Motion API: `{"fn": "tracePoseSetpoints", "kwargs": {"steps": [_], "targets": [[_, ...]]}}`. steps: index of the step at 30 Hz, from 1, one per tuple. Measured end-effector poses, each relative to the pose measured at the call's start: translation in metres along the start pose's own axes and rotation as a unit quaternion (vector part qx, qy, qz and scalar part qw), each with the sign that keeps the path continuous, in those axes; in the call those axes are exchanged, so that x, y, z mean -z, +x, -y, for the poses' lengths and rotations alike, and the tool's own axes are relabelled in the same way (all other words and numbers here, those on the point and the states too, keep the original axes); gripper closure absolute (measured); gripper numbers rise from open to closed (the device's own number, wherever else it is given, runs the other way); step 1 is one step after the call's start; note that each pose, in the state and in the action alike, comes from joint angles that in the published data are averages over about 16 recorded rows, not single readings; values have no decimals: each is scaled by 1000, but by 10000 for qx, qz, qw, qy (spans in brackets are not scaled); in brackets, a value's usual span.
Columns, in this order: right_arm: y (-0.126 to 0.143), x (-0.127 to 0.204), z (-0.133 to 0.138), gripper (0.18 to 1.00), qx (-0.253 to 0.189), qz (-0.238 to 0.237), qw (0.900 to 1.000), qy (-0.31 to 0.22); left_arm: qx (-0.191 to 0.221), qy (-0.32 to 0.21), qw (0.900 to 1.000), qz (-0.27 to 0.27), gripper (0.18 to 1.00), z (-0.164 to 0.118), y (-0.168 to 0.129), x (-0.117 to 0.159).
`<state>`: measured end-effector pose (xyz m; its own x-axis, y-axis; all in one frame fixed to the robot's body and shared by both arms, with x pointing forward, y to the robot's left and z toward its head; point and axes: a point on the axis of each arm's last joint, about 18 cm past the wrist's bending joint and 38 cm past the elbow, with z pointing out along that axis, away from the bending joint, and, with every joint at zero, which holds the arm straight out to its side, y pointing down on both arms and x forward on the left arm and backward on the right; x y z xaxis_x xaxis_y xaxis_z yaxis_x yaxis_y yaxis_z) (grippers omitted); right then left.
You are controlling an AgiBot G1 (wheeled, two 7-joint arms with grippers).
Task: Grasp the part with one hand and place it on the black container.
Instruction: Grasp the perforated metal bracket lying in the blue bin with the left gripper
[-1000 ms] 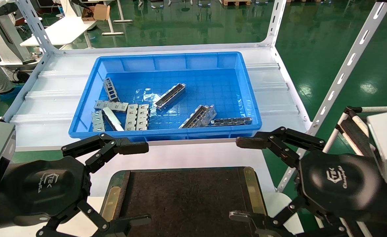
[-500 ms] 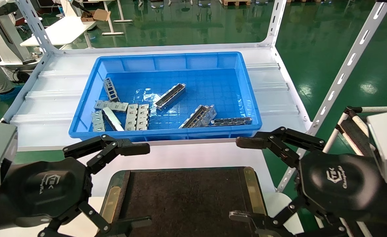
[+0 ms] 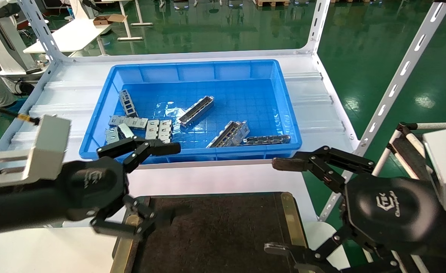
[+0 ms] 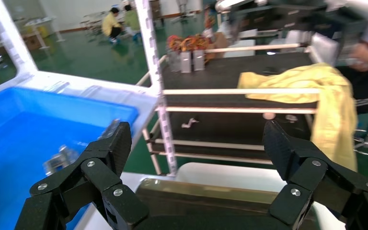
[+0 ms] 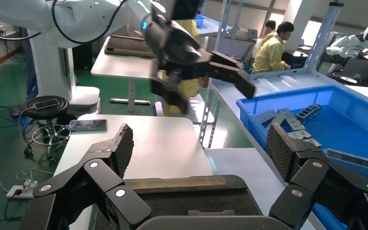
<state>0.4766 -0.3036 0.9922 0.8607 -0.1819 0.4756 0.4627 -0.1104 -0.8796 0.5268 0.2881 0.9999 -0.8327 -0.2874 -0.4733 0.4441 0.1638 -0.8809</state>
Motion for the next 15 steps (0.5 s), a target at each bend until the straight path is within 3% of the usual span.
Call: {"fn": "tracePoseSetpoints", "kwargs": {"steps": [15], "targets": [[0, 0, 0, 178, 0, 0, 10000, 0, 51, -154, 9962, 856, 184, -17, -74, -42]]}}
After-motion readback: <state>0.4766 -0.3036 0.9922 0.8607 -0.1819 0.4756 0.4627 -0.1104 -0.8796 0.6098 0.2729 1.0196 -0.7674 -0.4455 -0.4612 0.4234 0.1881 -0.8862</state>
